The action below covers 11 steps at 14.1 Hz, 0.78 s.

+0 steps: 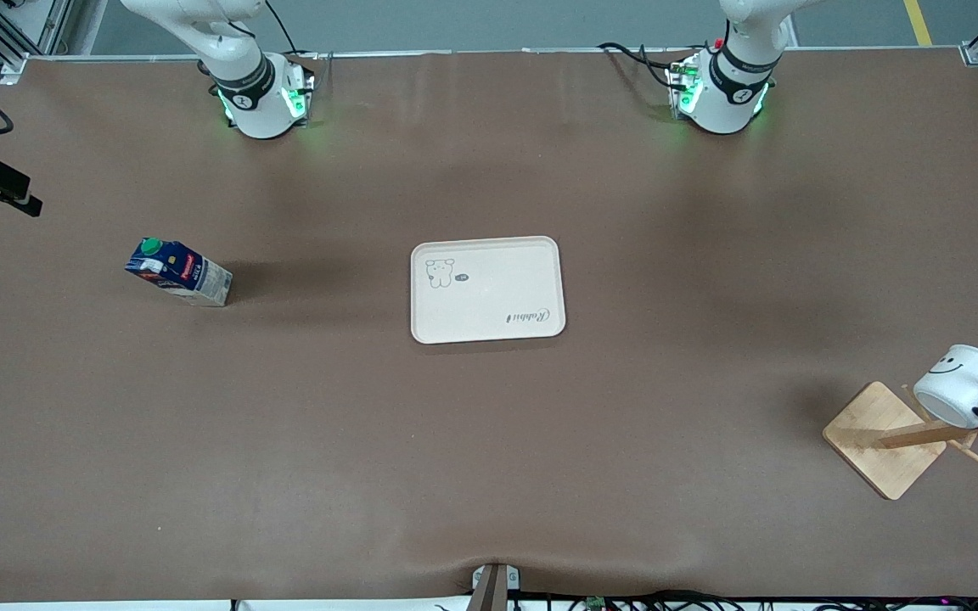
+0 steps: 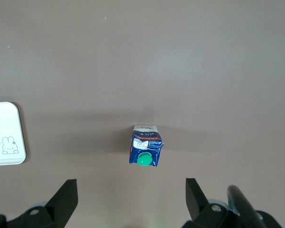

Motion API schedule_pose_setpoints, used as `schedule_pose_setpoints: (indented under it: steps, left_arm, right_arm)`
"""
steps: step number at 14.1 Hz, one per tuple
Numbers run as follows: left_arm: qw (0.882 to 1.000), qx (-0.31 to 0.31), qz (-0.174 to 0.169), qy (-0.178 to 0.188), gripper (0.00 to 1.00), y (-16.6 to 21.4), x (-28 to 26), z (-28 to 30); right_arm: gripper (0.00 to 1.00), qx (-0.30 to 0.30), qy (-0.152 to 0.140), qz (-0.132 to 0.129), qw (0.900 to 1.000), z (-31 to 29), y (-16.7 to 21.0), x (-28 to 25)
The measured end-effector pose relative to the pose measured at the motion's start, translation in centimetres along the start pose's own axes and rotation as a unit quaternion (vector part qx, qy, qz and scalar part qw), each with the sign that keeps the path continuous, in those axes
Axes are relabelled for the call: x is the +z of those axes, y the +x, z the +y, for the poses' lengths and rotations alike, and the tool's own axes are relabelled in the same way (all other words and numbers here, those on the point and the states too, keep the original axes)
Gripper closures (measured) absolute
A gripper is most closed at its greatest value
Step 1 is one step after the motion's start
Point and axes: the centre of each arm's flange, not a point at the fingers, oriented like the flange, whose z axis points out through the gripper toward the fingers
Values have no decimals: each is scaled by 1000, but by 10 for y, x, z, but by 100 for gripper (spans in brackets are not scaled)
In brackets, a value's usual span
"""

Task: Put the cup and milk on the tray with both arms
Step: 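Reach the left gripper toward the white mug on the wooden stand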

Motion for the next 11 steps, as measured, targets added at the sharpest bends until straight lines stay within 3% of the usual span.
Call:
schedule_pose_setpoints:
  steps: [6, 11]
  left_arm:
    - [994, 81, 76, 5, 0, -31, 75, -3]
    - [991, 96, 90, -8, 0, -36, 81, 0]
  right_arm:
    - [0, 7, 0, -4, 1000, 8, 3, 5]
    - [0, 7, 1, -6, 1000, 8, 5, 9]
